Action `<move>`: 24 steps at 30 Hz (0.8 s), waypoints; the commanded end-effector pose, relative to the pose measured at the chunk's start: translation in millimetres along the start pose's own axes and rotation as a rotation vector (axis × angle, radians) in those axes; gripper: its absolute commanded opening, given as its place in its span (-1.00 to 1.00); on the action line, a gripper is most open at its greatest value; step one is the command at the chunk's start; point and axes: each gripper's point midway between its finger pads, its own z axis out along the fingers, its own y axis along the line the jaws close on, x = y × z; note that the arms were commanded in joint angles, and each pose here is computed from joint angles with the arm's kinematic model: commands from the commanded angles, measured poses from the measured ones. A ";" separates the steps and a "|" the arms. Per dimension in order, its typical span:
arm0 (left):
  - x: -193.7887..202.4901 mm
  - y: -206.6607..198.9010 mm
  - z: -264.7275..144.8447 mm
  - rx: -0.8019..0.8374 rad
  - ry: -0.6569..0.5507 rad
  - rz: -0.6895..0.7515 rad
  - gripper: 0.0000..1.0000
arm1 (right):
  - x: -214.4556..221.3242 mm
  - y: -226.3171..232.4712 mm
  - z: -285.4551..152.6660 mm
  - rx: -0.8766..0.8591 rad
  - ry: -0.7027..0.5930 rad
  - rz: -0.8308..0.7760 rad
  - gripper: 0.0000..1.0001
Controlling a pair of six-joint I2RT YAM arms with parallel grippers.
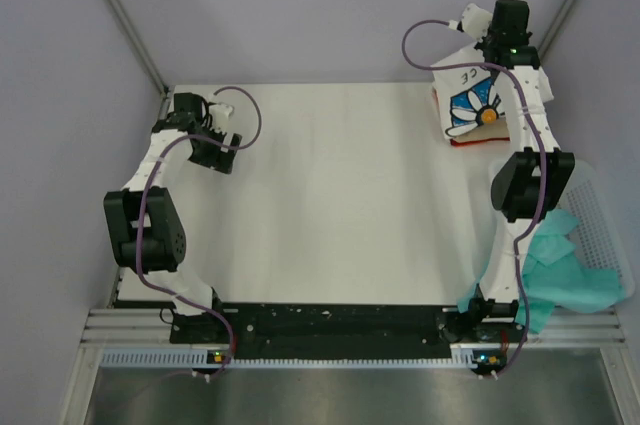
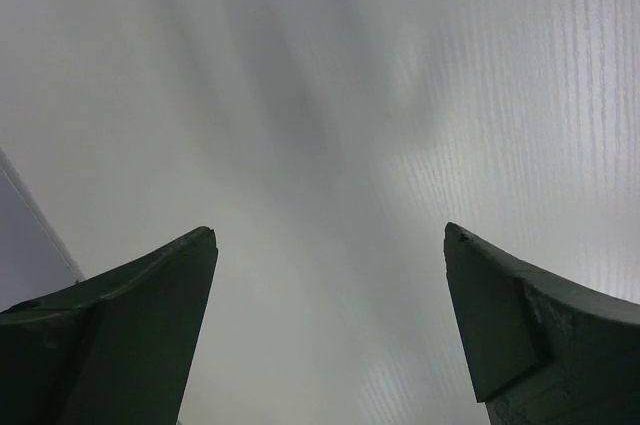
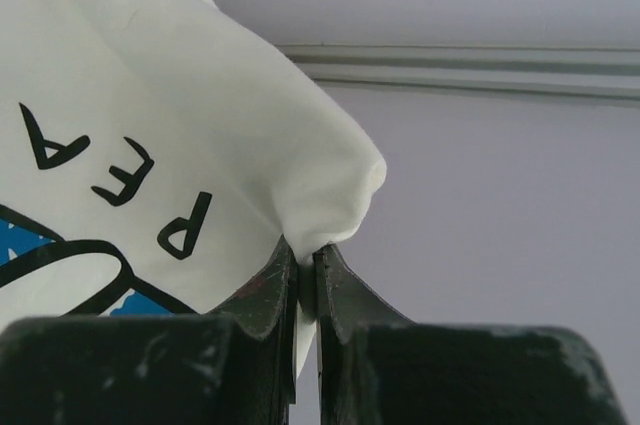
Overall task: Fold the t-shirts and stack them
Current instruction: Put the neatly folded tshirt into the corner of the board with the right arm
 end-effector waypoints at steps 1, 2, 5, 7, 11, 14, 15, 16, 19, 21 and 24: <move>-12.0 9.8 -5.6 -0.032 -0.024 -0.007 0.98 | 10.4 -33.2 16.7 0.132 -0.024 0.022 -1.00; -12.7 10.6 -5.9 -0.036 -0.025 -0.008 0.97 | 11.0 -32.4 22.8 0.142 -0.028 0.023 -1.00; -9.9 9.9 -5.0 -0.039 -0.019 -0.011 0.98 | 12.5 -37.3 41.2 0.229 -0.042 0.056 -0.40; -7.4 10.2 -4.3 -0.041 -0.012 -0.014 0.98 | 18.3 -48.8 51.4 0.328 -0.054 0.109 0.36; -3.3 9.0 -4.8 -0.040 -0.006 -0.009 0.97 | 39.2 -84.2 41.0 0.524 0.019 0.206 0.97; -4.1 9.4 -7.0 -0.042 -0.008 -0.007 0.97 | 26.8 -107.1 16.3 0.536 -0.026 0.271 0.97; -4.7 8.6 -8.2 -0.041 -0.011 -0.005 0.97 | 21.3 -112.9 7.3 0.541 -0.044 0.294 0.97; -6.0 9.0 -10.0 -0.042 -0.018 -0.006 0.97 | 16.0 -116.9 -1.4 0.541 -0.059 0.319 0.97; -8.8 4.7 -15.8 -0.027 -0.040 -0.003 0.98 | -7.7 -99.6 -16.9 0.440 -0.118 0.356 0.97; -9.7 3.1 -18.9 -0.020 -0.055 -0.001 0.98 | -17.3 -83.1 -29.5 0.383 -0.151 0.378 0.97; -7.3 -2.0 -21.5 -0.007 -0.068 0.005 0.97 | -51.1 -36.5 -51.5 0.277 -0.222 0.426 0.97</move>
